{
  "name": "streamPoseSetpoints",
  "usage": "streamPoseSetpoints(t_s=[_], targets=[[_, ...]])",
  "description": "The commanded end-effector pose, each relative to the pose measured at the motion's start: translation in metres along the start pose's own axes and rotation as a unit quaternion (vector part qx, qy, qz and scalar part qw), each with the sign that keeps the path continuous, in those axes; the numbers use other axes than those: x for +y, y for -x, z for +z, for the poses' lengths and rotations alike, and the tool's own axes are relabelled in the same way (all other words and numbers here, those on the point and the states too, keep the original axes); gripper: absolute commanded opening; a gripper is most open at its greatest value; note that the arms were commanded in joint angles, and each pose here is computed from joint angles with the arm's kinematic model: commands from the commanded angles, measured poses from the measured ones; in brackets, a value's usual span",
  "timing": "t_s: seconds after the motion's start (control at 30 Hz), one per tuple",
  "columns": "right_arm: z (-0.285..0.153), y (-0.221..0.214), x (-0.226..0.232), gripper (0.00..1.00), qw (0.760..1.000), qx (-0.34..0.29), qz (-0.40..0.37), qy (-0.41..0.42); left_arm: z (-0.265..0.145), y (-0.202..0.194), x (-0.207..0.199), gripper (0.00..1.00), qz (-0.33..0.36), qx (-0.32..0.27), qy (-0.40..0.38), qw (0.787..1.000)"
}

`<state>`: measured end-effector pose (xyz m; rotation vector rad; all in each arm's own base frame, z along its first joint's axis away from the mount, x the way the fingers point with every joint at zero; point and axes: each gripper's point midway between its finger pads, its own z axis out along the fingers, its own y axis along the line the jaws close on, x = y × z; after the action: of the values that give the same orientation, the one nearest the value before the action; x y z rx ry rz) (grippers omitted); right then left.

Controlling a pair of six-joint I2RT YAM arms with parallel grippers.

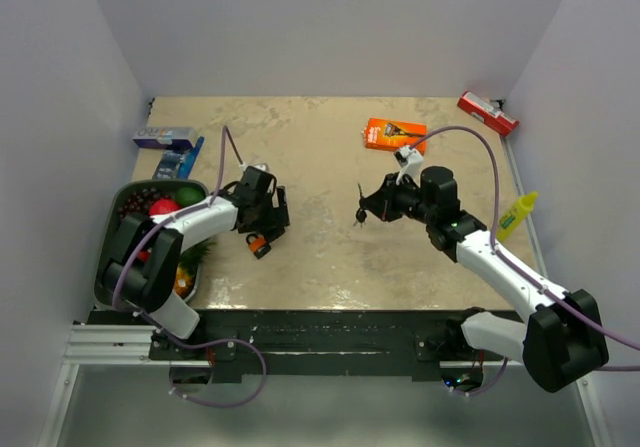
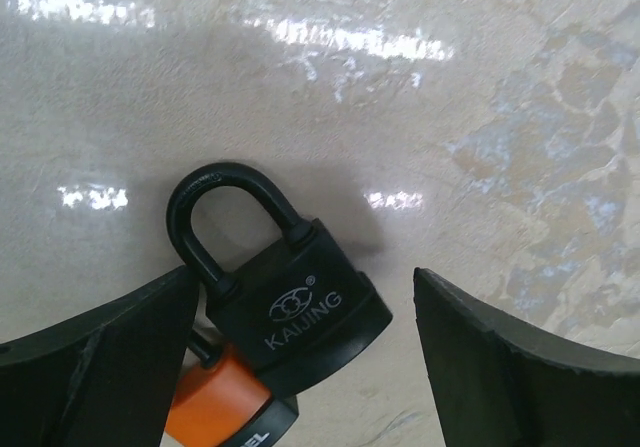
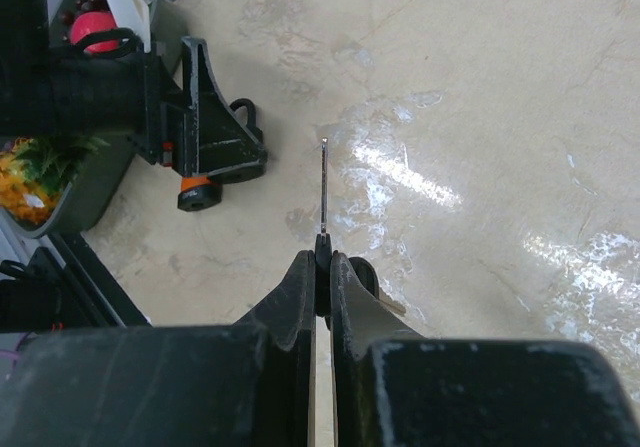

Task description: Unlock with the key

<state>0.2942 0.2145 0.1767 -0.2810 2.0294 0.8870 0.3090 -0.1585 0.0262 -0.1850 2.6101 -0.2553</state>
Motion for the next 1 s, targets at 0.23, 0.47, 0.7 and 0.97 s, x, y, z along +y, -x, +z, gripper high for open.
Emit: streamPoseSetpoints(t_s=[0.23, 0.47, 0.7, 0.97], targets=[[-0.004, 0.009, 0.003, 0.0, 1.0, -0.019, -0.016, 0.003, 0.007, 0.042, -0.046, 0.9, 0.004, -0.033, -0.067, 0.997], [-0.004, 0.01, 0.004, 0.0, 1.0, -0.02, -0.018, 0.003, -0.002, 0.036, -0.028, 0.91, 0.022, -0.041, -0.018, 0.999], [-0.003, 0.008, 0.003, 0.0, 1.0, -0.018, -0.016, 0.003, -0.007, 0.013, -0.013, 0.91, 0.068, -0.024, 0.045, 0.996], [-0.005, 0.008, 0.004, 0.0, 1.0, -0.019, -0.014, 0.004, -0.01, 0.007, -0.002, 0.85, 0.091, -0.017, 0.088, 0.992]])
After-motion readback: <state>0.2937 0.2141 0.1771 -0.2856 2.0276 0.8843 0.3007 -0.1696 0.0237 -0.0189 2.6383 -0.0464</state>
